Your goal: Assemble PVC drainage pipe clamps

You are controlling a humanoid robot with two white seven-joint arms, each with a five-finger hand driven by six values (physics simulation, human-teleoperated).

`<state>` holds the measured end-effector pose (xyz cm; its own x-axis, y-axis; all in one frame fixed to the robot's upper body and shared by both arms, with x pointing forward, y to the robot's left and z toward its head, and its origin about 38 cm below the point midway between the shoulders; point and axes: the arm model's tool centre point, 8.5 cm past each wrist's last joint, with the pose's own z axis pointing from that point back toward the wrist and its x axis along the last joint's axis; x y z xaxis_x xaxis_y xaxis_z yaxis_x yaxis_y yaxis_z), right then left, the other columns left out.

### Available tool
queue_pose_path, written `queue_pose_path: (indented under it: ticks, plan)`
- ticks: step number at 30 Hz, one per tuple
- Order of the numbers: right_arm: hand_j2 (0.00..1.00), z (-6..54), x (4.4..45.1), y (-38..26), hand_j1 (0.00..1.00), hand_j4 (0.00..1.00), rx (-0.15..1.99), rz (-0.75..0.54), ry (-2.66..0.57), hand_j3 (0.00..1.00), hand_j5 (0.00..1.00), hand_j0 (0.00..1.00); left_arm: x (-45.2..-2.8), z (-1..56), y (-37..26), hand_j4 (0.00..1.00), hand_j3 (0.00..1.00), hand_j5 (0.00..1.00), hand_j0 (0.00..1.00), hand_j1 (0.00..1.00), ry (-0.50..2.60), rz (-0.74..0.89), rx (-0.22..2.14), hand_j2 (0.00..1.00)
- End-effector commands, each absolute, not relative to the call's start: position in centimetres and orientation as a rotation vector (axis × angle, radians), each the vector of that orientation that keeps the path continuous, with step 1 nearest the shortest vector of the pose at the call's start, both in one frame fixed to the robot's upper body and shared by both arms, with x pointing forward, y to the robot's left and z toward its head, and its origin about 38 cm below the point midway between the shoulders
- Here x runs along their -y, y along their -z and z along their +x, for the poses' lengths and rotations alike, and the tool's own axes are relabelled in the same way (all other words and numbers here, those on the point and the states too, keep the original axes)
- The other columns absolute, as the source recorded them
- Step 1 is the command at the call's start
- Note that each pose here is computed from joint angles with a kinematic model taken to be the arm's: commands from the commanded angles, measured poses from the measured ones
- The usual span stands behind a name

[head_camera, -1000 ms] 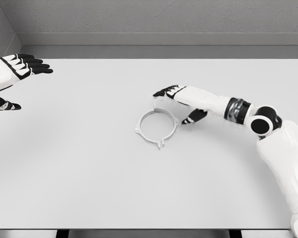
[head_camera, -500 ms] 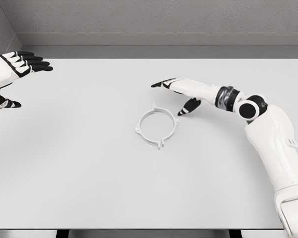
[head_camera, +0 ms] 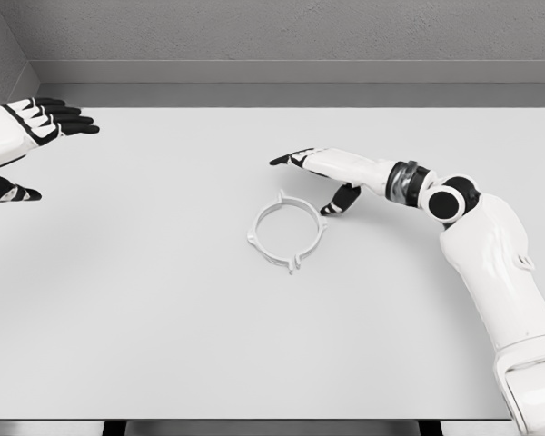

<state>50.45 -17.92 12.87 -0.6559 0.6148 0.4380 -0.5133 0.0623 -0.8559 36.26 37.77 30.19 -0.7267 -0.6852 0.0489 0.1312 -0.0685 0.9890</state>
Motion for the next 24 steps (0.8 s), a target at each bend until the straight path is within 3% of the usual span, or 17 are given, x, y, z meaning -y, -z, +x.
queue_pose_path:
  ticks: [1, 24]
  plan:
    - [1.0, 50.5, 17.9, -12.9, 1.0, 1.0, 1.517, -0.101, -1.709, 1.0, 1.0, 1.0, -37.8, 36.3, -30.3, 1.0, 1.0, 1.0, 1.0, 1.0, 1.847, 0.598, 1.645, 1.0]
    - [1.0, 50.5, 16.8, -13.3, 1.0, 1.0, 1.53, -0.092, -1.73, 1.0, 1.0, 1.0, -37.8, 36.3, -30.3, 1.0, 1.0, 1.0, 1.0, 1.0, 1.846, 0.597, 1.646, 1.0]
